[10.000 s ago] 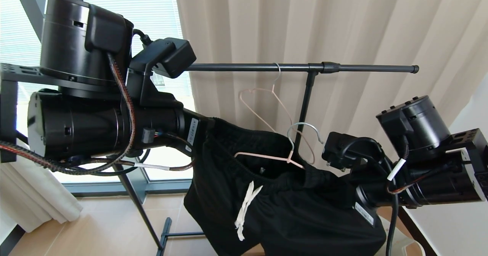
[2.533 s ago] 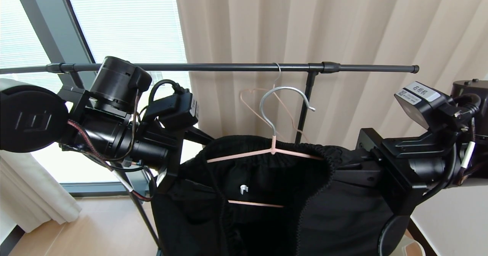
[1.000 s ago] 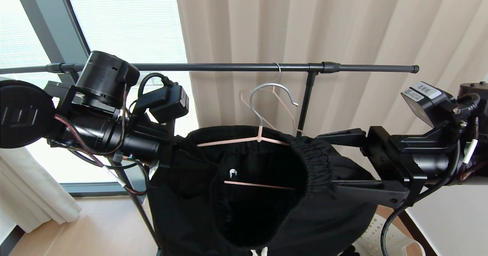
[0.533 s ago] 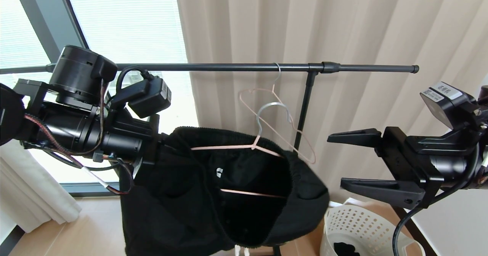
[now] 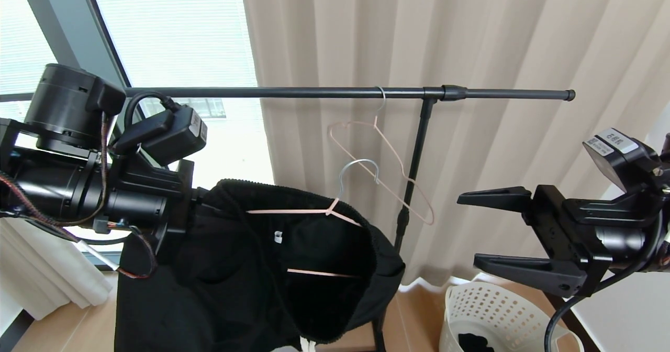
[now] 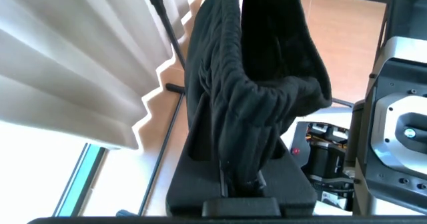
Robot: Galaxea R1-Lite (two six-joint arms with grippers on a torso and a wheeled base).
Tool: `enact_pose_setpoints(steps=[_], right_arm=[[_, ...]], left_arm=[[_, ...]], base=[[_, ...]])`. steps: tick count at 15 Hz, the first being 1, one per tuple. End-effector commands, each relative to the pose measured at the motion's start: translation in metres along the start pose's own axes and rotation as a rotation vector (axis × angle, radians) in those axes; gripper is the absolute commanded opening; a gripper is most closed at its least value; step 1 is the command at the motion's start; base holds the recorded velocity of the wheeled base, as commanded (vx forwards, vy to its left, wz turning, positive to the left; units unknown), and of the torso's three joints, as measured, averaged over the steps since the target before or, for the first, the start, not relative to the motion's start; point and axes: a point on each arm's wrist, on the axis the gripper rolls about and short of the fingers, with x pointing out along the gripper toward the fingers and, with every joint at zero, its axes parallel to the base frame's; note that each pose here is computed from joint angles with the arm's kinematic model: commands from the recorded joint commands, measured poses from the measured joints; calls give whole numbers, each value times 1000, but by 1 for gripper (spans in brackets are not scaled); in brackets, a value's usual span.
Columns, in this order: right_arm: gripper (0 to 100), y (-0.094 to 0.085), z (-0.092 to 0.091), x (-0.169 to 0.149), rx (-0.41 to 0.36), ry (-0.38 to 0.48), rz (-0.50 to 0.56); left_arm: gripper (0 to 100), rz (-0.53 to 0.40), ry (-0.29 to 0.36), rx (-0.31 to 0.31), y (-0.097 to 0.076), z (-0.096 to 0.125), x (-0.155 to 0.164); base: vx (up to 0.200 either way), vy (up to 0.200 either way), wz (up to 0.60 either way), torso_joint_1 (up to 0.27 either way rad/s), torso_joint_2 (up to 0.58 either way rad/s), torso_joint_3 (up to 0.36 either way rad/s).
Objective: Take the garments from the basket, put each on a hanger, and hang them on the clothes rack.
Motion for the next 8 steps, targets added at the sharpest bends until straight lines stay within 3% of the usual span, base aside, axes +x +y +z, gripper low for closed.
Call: enact_pose_setpoints(steps=[1, 8], right_arm=[[100, -4, -12, 3, 21, 13, 0], [100, -25, -43, 17, -56, -11, -43]], left_arm=[[0, 18, -11, -3, -2, 2, -7], [0, -15, -129, -91, -7, 8, -32]], base=[[0, 0, 0, 0, 0, 0], [0, 0, 0, 0, 0, 0]])
